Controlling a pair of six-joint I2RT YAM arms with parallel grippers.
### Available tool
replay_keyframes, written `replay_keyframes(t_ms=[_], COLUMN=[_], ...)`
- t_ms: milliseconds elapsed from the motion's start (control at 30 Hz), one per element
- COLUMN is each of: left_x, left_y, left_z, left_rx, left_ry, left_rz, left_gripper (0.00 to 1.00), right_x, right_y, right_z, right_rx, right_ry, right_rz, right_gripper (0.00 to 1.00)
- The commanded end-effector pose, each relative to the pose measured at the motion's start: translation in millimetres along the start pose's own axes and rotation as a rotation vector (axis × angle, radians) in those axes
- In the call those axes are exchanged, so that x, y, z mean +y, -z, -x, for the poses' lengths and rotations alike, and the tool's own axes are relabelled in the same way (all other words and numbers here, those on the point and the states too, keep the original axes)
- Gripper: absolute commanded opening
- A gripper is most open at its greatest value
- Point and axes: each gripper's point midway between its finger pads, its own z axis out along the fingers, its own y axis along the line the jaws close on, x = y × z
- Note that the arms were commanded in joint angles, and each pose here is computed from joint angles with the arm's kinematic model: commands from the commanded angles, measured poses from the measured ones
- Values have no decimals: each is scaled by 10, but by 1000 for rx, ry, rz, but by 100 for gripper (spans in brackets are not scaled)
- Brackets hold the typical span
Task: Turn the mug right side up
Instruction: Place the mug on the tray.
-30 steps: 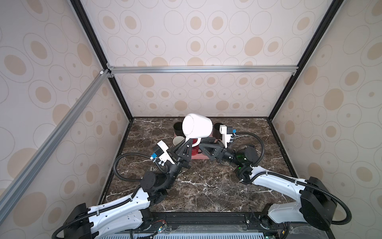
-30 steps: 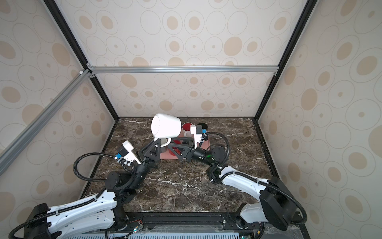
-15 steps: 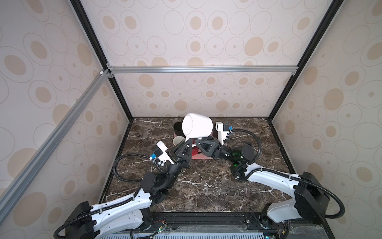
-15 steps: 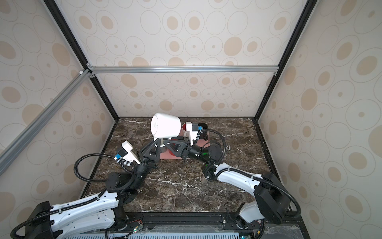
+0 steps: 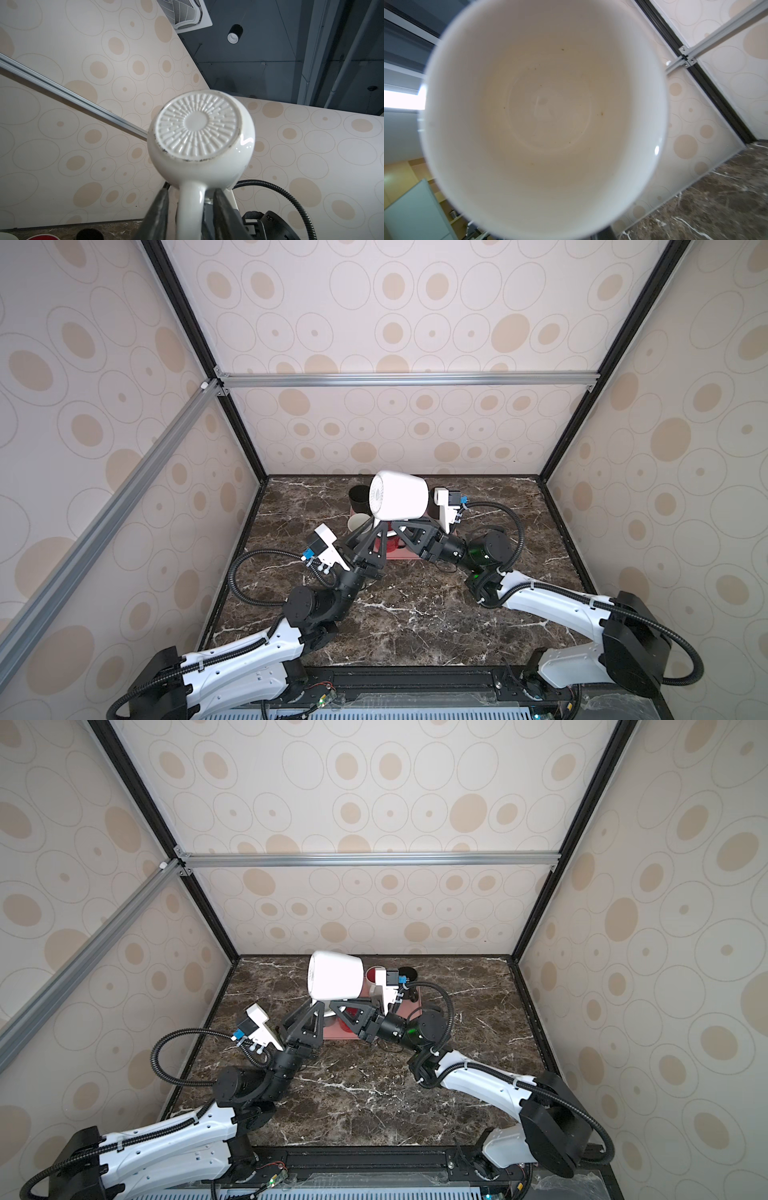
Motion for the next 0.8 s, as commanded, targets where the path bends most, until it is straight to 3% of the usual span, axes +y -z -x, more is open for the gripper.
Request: replay_keyframes(t_ms=[0, 133, 200, 400, 667, 767], left_x=[77, 210, 278, 490, 634, 663], left_y=[70, 172, 237, 405, 605, 634], left_z=[165, 81, 49, -41, -88, -112], left_rx=[-43, -4, 14, 81, 101, 110], left_ry=[27, 1, -19, -98, -112, -112], left_rz=[49, 102, 129, 224, 264, 274], left_gripper=[67, 81, 99, 99, 99, 99], right_x=[-14, -187, -307, -818, -1588, -1822], right_y=[127, 320, 456, 1003, 1959, 2238], right_z=[130, 100, 63, -8, -65, -42], right_rx=[-24, 20, 44, 166, 394, 466], right_ry=[122, 170, 190, 223, 200, 254], right_rz=[-109, -257, -344, -703, -1262, -1426], right_gripper=[0, 0, 0, 0, 0, 0])
